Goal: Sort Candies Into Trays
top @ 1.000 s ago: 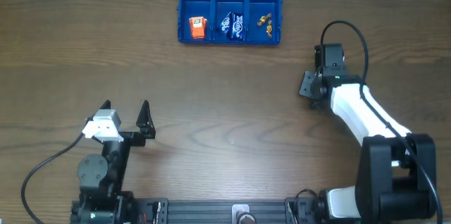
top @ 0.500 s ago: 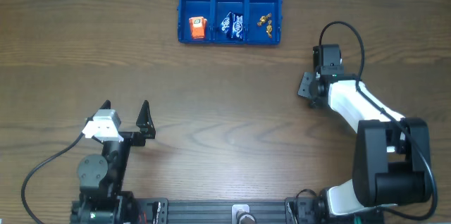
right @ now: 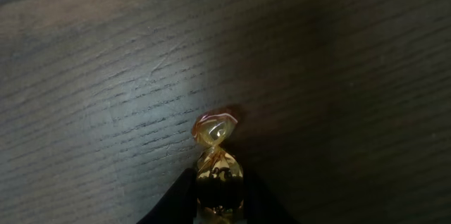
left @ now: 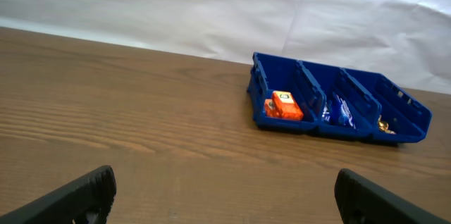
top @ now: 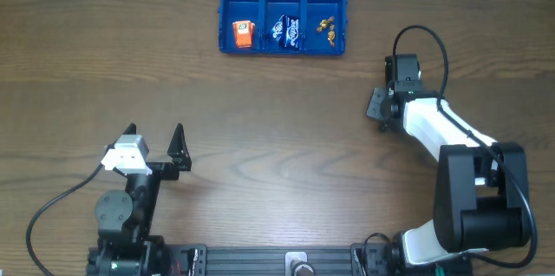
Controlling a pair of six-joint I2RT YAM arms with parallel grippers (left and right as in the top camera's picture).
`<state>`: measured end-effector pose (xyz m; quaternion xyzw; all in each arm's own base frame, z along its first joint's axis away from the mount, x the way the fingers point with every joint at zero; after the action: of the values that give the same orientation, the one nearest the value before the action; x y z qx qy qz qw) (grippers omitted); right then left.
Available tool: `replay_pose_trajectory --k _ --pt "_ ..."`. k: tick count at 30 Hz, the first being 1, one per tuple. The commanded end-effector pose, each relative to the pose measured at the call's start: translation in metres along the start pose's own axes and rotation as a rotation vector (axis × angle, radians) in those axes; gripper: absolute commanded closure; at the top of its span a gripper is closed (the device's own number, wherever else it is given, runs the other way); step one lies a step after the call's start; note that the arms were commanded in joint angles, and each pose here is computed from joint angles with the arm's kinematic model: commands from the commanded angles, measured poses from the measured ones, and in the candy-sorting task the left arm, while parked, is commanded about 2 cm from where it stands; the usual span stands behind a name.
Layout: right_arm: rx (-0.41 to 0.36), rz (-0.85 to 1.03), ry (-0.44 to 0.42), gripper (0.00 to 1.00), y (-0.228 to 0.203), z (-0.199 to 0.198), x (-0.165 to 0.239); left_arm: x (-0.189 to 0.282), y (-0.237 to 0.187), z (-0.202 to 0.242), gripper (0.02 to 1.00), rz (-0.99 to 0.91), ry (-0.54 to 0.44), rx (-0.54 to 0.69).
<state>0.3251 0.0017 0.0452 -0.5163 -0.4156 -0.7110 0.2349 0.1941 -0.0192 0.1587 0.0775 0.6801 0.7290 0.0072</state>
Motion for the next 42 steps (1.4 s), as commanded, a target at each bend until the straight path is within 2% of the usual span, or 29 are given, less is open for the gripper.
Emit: replay_pose_trajectory --k 1,3,10,14,17,21,26,33,42 --pt "-0.006 0.010 -0.005 0.822 -0.001 -0.001 -0.002 -0.001 -0.013 -0.003 0.020 0.046 -0.021 -0.001" --pt "0.019 -0.024 0.034 0.836 0.000 0.011 0.013 -0.001 -0.013 -0.003 0.023 0.046 -0.021 -0.001" --pt "0.158 -0.227 0.270 0.836 -0.004 0.069 0.120 -0.001 -0.013 -0.003 0.020 0.046 -0.021 -0.001" --pt "0.189 -0.315 0.303 0.836 0.017 0.095 0.168 -0.001 -0.013 -0.003 0.020 0.046 -0.021 -0.001" --pt "0.256 -0.356 0.307 0.838 0.046 0.125 0.186 -0.001 -0.013 -0.003 0.023 0.046 -0.021 -0.001" --pt "0.301 -0.357 0.291 0.840 0.085 0.172 0.180 -0.001 -0.013 -0.003 0.020 0.046 -0.021 0.000" --pt "0.316 -0.315 0.258 0.842 0.112 0.220 0.141 -0.001 -0.013 -0.003 0.023 0.046 -0.021 -0.001" --pt "0.315 -0.242 0.212 0.842 0.109 0.233 0.080 -0.001 -0.013 -0.003 0.023 0.046 -0.021 0.000" --pt "0.298 -0.205 0.200 0.825 0.106 0.230 0.066 -0.001 -0.013 -0.003 0.020 0.046 -0.021 -0.001"
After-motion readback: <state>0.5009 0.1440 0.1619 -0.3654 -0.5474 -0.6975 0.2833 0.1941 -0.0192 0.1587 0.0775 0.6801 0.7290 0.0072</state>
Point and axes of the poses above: each gripper's point midway between its finger pads, its own x axis back along the fingers, its own z axis along the line the jaws close on, y = z × x, the point moved 5 cm from there along x, back along the fingers, and after that the axes turned 15 degrees about -x, right-handed, at the moved point
